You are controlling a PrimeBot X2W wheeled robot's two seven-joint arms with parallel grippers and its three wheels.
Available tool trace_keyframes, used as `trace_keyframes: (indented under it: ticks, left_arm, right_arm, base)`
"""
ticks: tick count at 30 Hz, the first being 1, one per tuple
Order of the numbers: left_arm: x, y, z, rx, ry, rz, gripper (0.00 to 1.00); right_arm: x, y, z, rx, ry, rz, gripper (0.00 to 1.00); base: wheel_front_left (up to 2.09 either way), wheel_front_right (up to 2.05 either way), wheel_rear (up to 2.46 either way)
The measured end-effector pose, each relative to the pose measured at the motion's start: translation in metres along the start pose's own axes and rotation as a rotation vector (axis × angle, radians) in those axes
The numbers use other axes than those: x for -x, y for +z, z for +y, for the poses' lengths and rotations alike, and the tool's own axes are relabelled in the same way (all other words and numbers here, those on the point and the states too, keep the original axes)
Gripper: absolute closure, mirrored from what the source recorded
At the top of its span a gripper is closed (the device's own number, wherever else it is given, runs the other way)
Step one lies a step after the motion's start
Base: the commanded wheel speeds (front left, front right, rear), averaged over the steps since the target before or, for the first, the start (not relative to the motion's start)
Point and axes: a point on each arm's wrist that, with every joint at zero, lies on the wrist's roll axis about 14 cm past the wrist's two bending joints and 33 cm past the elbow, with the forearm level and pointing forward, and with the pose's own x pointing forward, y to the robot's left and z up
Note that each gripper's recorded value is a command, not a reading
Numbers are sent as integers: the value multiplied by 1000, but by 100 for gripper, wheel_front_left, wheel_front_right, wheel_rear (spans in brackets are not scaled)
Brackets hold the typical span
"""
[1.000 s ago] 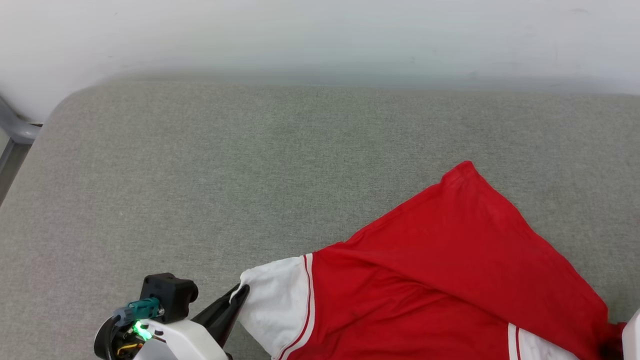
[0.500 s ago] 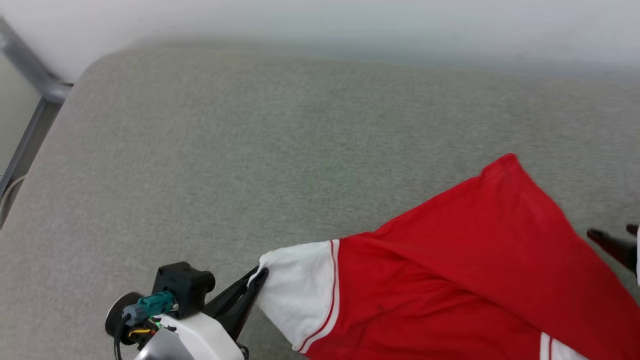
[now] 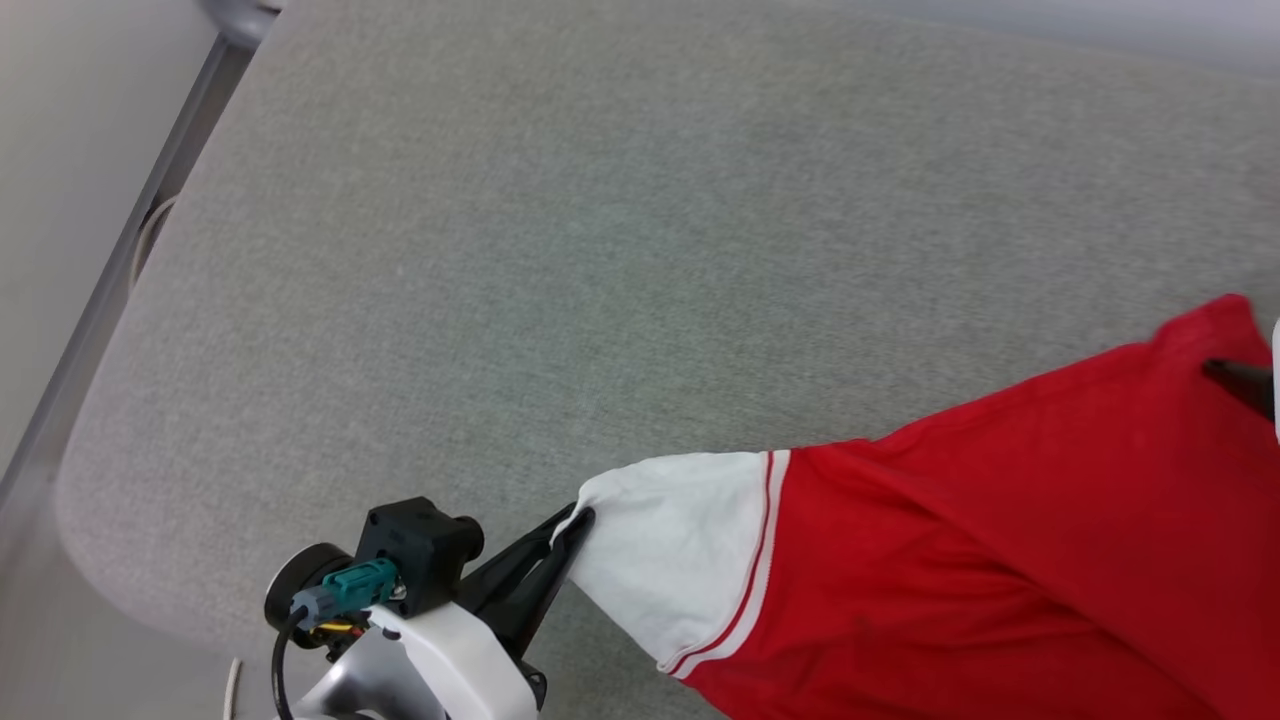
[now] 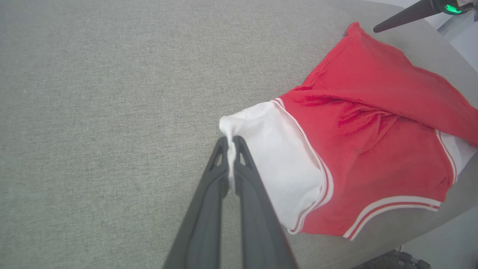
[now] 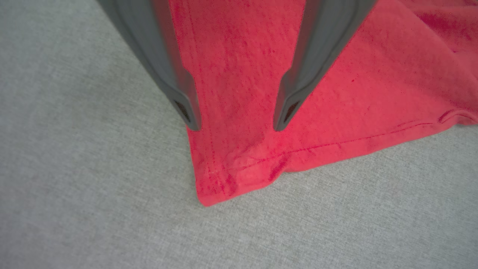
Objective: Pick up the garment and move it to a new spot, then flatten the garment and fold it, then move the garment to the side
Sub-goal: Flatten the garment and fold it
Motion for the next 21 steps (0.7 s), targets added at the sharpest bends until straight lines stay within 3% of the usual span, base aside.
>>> trace_keyframes:
  ticks: [8, 17, 18, 19, 21]
  left_arm:
    - [-4, -12, 14, 23, 46, 35, 100]
    - [-7, -22, 21, 38, 66, 63, 100]
    - [-7, -23, 22, 38, 67, 64, 100]
    - [-8, -23, 23, 38, 69, 64, 100]
    - [-7, -24, 24, 39, 72, 66, 100]
  right_arm:
    - [-49, -2, -1, 3, -7, 80, 0]
    - [-73, -13, 1, 31, -2, 144, 1]
    - [-74, -13, 1, 38, -4, 146, 58]
    - [-74, -13, 1, 42, -4, 141, 100]
    - [-75, -11, 2, 46, -3, 122, 100]
  base:
    - [0, 0, 0]
    - [0, 0, 0]
    - [0, 0, 0]
    - [0, 0, 0]
    - [0, 0, 0]
